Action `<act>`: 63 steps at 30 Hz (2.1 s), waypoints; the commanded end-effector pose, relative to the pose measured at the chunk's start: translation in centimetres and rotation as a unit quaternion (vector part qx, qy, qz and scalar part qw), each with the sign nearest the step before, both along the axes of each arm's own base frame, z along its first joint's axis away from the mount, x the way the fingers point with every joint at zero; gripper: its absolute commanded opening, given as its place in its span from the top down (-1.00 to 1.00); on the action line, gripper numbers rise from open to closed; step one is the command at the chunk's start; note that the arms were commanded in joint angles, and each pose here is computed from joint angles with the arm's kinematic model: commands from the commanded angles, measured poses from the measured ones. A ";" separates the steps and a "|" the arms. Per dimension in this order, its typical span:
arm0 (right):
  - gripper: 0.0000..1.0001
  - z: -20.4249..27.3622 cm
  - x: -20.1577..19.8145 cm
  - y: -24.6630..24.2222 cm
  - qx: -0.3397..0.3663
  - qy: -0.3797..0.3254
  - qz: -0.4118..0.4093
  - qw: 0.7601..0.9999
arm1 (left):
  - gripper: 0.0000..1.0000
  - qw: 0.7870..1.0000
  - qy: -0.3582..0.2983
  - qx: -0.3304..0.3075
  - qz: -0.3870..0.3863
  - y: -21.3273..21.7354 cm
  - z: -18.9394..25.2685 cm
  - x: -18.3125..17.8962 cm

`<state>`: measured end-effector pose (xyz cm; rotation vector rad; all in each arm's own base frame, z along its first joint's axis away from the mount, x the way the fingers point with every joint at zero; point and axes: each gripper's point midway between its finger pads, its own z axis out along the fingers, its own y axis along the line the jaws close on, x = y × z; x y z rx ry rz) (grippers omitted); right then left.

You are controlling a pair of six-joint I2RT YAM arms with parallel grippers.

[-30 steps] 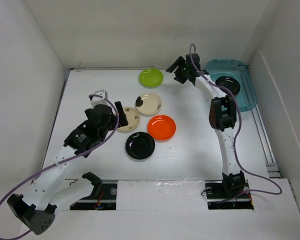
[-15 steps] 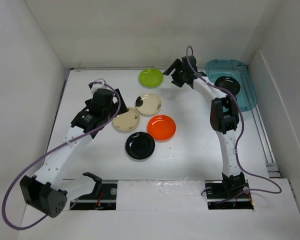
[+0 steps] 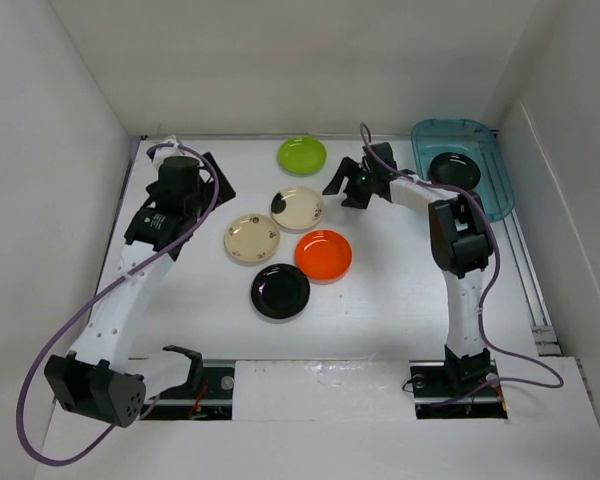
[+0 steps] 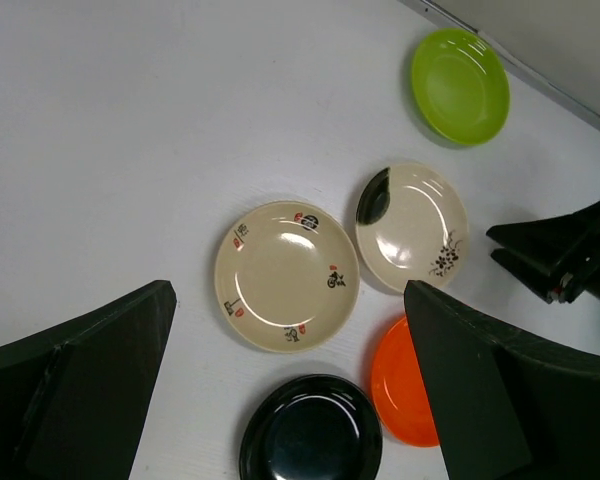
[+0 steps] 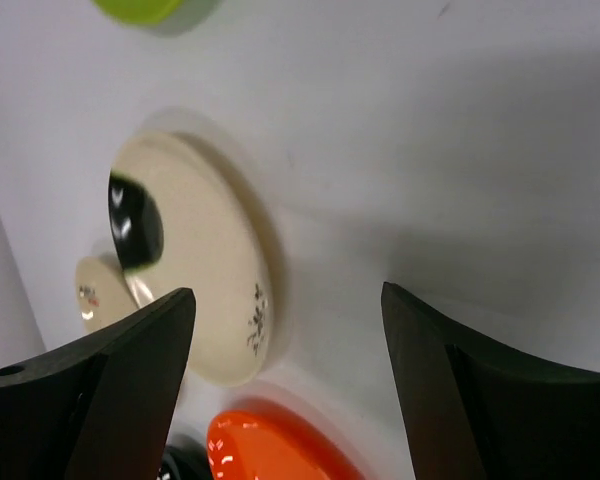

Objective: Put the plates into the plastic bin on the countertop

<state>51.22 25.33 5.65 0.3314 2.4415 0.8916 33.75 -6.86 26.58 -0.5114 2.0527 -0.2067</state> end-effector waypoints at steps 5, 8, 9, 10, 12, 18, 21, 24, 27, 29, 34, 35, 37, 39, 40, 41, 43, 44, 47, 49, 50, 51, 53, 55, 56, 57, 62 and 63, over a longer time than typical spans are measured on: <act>-0.52 -0.5 -3.7 3.9 0.023 -0.014 0.113 0.993 | -0.99 0.999 -0.037 -0.010 -0.024 -0.2 0.9 -0.7; -0.32 -1.6 -3.4 4.4 0.030 0.002 0.123 0.992 | -0.99 0.999 -0.034 -0.009 -0.024 -0.1 0.4 -1.0; -0.23 -2.4 -3.4 4.4 0.027 0.011 0.122 0.992 | -0.99 0.999 -0.034 -0.009 -0.024 -0.1 0.4 -1.0; -0.14 -2.2 -2.8 4.3 0.024 0.007 0.113 0.993 | -0.99 0.999 -0.033 -0.005 -0.026 0.0 0.2 -1.2; 0.06 -3.1 -2.7 3.7 0.018 0.019 0.100 0.995 | -0.99 0.999 -0.041 -0.009 -0.030 -0.2 0.7 -1.2; 1.00 -1.8 -1.1 2.9 0.017 0.011 0.054 0.998 | -0.99 0.999 -0.035 -0.013 -0.039 -0.5 0.3 -1.3; 1.00 2.5 -0.1 2.0 0.042 -0.022 0.006 0.999 | -0.99 0.998 -0.040 -0.014 -0.039 -0.6 0.5 -1.2; 1.00 9.5 0.3 0.0 0.066 -0.084 -0.054 0.993 | -0.99 0.998 -0.040 -0.014 -0.039 -0.6 0.5 -1.2; 1.00 15.5 -0.1 -4.2 0.075 -0.131 -0.114 0.982 | -0.99 0.998 -0.035 -0.016 -0.044 -0.7 0.0 -1.3; 1.00 17.4 0.3 -8.8 0.062 -0.155 -0.181 0.969 | -0.99 0.998 -0.034 -0.018 -0.048 -0.9 0.0 -1.3; 1.00 16.8 -1.7 -20.0 0.039 -0.140 -0.313 0.938 | -0.99 0.997 -0.041 -0.023 -0.062 -1.3 0.5 -1.5; 1.00 16.5 -2.0 -21.7 0.045 -0.133 -0.329 0.934 | -0.99 0.997 -0.041 -0.025 -0.067 -1.5 0.5 -1.5; 1.00 15.4 -2.6 -26.3 0.049 -0.128 -0.378 0.916 | -0.99 0.996 -0.045 -0.028 -0.071 -1.7 0.5 -1.6; 1.00 15.1 -2.7 -28.9 0.058 -0.131 -0.405 0.903 | -0.99 0.995 -0.049 -0.029 -0.080 -1.9 0.6 -1.7; 1.00 15.5 -2.7 -31.3 0.061 -0.136 -0.429 0.891 | -0.99 0.995 -0.049 -0.031 -0.084 -2.1 0.6 -1.8; 1.00 14.3 -2.5 -32.3 0.069 -0.127 -0.445 0.884 | -0.99 0.995 -0.049 -0.032 -0.084 -2.1 0.6 -1.8; 1.00 14.5 -1.8 -34.3 0.087 -0.141 -0.462 0.871 | -0.99 0.994 -0.053 -0.031 -0.091 -2.1 0.9 -2.0; 1.00 13.6 -1.0 -34.5 0.085 -0.132 -0.463 0.872 | -0.99 0.994 -0.059 -0.032 -0.091 -2.1 1.3 -2.2; 1.00 14.1 0.8 -36.4 0.085 -0.141 -0.472 0.866 | -0.99 0.993 -0.073 -0.034 -0.091 -2.0 1.6 -2.5; 1.00 12.8 1.8 -36.7 0.083 -0.131 -0.474 0.867 | -0.99 0.992 -0.073 -0.036 -0.095 -2.2 1.6 -2.5; 1.00 13.4 2.3 -37.7 0.080 -0.140 -0.483 0.861 | -0.99 0.992 -0.073 -0.036 -0.095 -2.2 1.6 -2.5; 1.00 11.9 2.6 -38.0 0.073 -0.123 -0.490 0.860 | -0.99 0.992 -0.073 -0.032 -0.097 -2.1 1.6 -2.5; 0.98 10.8 3.1 -38.2 0.071 -0.109 -0.491 0.861 | -0.99 0.991 -0.072 -0.035 -0.103 -2.3 1.6 -2.6; 0.85 9.6 3.7 -38.4 0.068 -0.093 -0.493 0.862 | -0.99 0.991 -0.076 -0.038 -0.107 -2.5 1.8 -2.5; 0.81 9.2 3.9 -38.9 0.061 -0.093 -0.501 0.858 | -0.99 0.991 -0.076 -0.038 -0.107 -2.5 1.8 -2.5; 0.81 8.5 3.7 -39.4 0.059 -0.084 -0.506 0.856 | -0.99 0.991 -0.076 -0.038 -0.107 -2.5 1.8 -2.5; 0.52 8.7 4.4 -39.8 0.056 -0.084 -0.510 0.854 | -0.99 0.991 -0.076 -0.038 -0.107 -2.5 1.7 -2.7; 0.29 8.7 4.3 -39.8 0.056 -0.084 -0.510 0.854 | -0.99 0.991 -0.076 -0.038 -0.107 -2.5 1.7 -2.7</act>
